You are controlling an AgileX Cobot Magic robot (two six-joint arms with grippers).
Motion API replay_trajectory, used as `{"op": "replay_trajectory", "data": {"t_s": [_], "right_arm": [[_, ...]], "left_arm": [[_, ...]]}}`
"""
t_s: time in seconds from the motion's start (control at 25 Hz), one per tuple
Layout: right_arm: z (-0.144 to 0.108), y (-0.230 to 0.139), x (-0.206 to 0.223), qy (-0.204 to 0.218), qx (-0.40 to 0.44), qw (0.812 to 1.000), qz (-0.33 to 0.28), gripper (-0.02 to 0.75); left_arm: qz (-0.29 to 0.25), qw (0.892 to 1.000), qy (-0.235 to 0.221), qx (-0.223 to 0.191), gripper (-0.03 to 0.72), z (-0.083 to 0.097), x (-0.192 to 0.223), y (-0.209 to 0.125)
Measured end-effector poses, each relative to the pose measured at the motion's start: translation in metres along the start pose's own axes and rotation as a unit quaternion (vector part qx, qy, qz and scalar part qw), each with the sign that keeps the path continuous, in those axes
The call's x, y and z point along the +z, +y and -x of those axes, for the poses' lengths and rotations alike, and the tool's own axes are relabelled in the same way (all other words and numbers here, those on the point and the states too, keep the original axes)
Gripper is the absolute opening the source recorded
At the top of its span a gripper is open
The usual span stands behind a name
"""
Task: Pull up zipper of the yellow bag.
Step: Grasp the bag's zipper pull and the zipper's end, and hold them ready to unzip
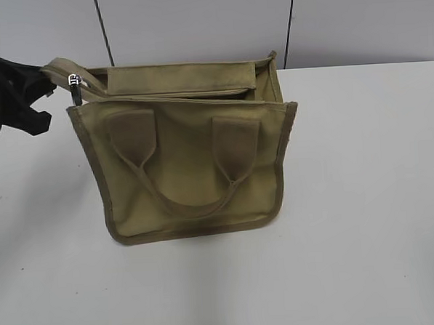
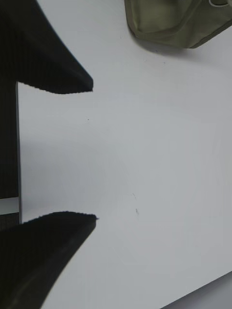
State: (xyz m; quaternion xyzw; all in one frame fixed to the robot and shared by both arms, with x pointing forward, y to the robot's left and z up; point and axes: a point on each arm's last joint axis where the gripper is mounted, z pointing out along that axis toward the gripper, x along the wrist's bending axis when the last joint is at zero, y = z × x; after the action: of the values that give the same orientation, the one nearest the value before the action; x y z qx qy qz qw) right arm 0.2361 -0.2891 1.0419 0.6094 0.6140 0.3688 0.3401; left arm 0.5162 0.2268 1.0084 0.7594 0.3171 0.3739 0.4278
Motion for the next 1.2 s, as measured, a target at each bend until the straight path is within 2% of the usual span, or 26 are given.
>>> {"op": "replay_trajectory", "data": {"t_s": [0.4,0.6,0.84,0.96,1.04,1.2], "right_arm": [[0.0,0.0,0.0,0.0,0.0,1.0,0.0,0.583],[0.0,0.0,0.0,0.0,0.0,1.0,0.0,0.583],[0.0,0.0,0.0,0.008,0.014,1.0,0.0,0.583],[0.0,0.013,-0.001,0.012,0.018,1.0,0.0,0.583],[-0.001,0.03,0.001,0.018,0.026,0.999,0.025,0.583],[-0.005,0.058,0.023,0.054,0.059,0.996,0.044,0.583]], "left_arm": [[0.009,1.0,-0.01,0.017,-0.001,0.004,-0.001,0.024],[0.019,1.0,-0.005,-0.005,-0.001,0.001,-0.002,0.032],[0.022,1.0,-0.005,-0.009,-0.001,0.0,-0.003,0.034],[0.023,1.0,-0.005,-0.009,-0.001,0.0,-0.003,0.034],[0.029,1.0,-0.008,-0.008,-0.001,0.001,-0.003,0.035],[0.036,0.999,-0.011,-0.007,-0.001,0.001,-0.003,0.036]]}}
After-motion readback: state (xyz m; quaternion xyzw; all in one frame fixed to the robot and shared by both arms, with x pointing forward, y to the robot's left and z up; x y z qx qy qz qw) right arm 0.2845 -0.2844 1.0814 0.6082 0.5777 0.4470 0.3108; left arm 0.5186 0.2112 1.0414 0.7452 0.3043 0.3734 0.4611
